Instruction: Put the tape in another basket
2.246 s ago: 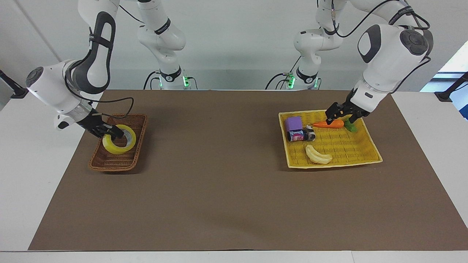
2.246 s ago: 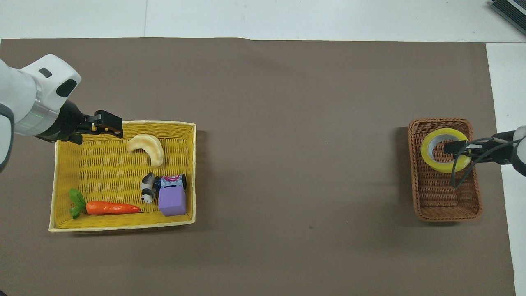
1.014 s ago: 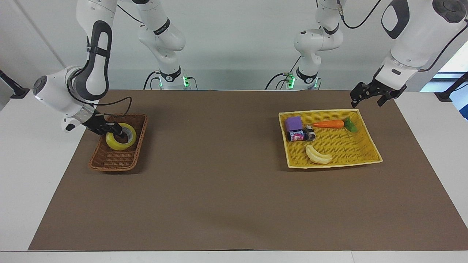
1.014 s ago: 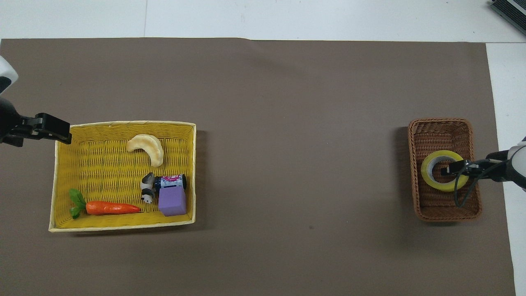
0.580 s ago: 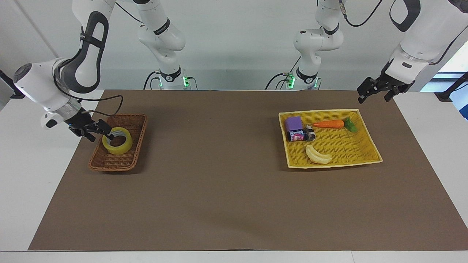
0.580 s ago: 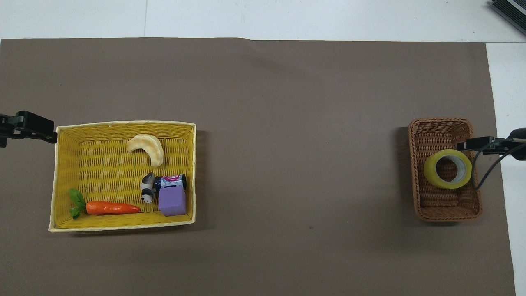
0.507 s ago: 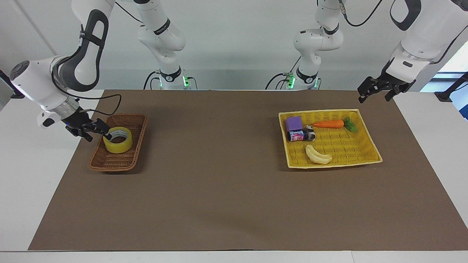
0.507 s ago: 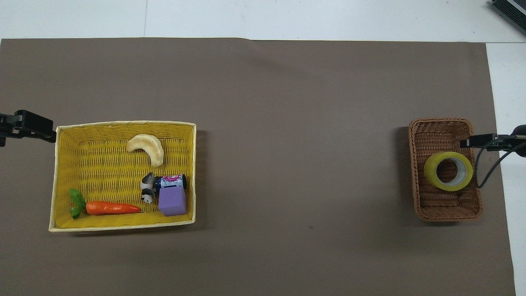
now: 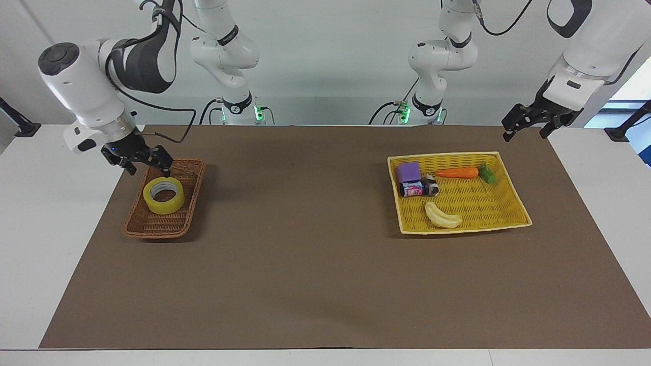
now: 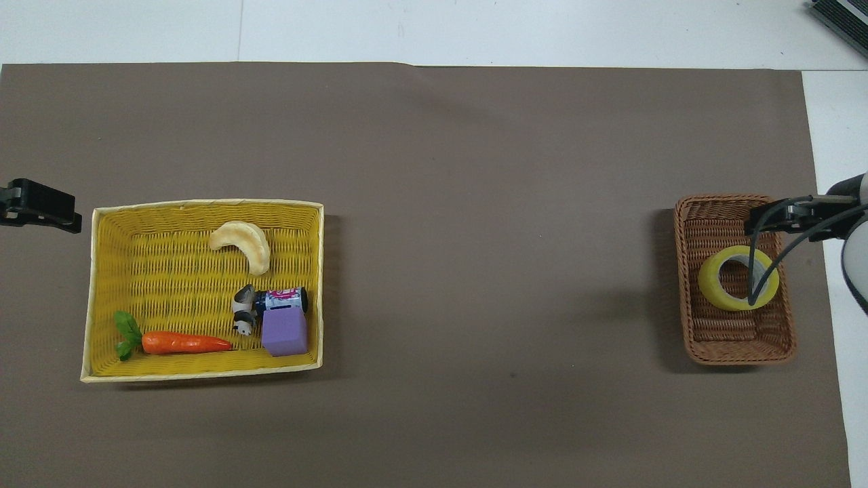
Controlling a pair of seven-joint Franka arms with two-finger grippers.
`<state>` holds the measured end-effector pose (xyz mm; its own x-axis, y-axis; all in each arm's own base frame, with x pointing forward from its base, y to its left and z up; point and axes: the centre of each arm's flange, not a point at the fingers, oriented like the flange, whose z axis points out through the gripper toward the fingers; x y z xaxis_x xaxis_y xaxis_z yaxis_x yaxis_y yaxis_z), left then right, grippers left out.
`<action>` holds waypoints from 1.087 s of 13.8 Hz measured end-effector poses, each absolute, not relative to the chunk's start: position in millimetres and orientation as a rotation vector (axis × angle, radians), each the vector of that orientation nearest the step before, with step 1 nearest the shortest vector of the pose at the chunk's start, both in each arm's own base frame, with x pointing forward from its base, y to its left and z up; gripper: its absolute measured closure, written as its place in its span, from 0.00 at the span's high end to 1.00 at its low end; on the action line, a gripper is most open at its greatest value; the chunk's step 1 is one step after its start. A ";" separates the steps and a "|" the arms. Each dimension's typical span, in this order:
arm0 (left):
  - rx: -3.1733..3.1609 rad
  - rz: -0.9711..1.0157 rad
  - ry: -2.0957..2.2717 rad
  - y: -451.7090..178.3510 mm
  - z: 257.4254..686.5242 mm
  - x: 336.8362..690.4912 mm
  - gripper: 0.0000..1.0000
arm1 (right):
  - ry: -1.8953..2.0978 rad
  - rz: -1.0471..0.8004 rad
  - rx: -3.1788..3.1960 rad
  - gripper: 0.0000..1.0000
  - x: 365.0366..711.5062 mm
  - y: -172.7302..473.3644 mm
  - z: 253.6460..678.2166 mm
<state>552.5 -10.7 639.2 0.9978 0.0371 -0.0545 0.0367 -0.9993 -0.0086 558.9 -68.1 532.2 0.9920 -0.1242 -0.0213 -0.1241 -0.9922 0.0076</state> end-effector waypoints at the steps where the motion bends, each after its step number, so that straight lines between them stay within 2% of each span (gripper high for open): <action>1: -3.132 0.096 -0.057 -10.9 639.4 551.1 1.00 | -0.212 -0.041 3.125 1.00 551.6 -57.8 547.0; 6: -3.144 0.117 -0.038 -18.3 645.9 545.9 1.00 | -0.247 -0.074 3.123 1.00 524.0 -47.3 645.3; 8: -3.155 0.102 -0.045 -16.5 651.3 542.9 1.00 | -0.247 -0.094 3.125 1.00 515.1 -45.8 667.8; 15: -3.159 0.090 -0.051 -14.8 655.7 540.3 1.00 | -0.230 -0.101 3.105 1.00 508.5 -41.6 658.8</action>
<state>540.3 -14.8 655.7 0.9979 0.0315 -0.0572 0.0326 -0.9993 0.0181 508.5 -41.6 658.8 0.9870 -0.1482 -0.0629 -0.1465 -0.9887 0.0309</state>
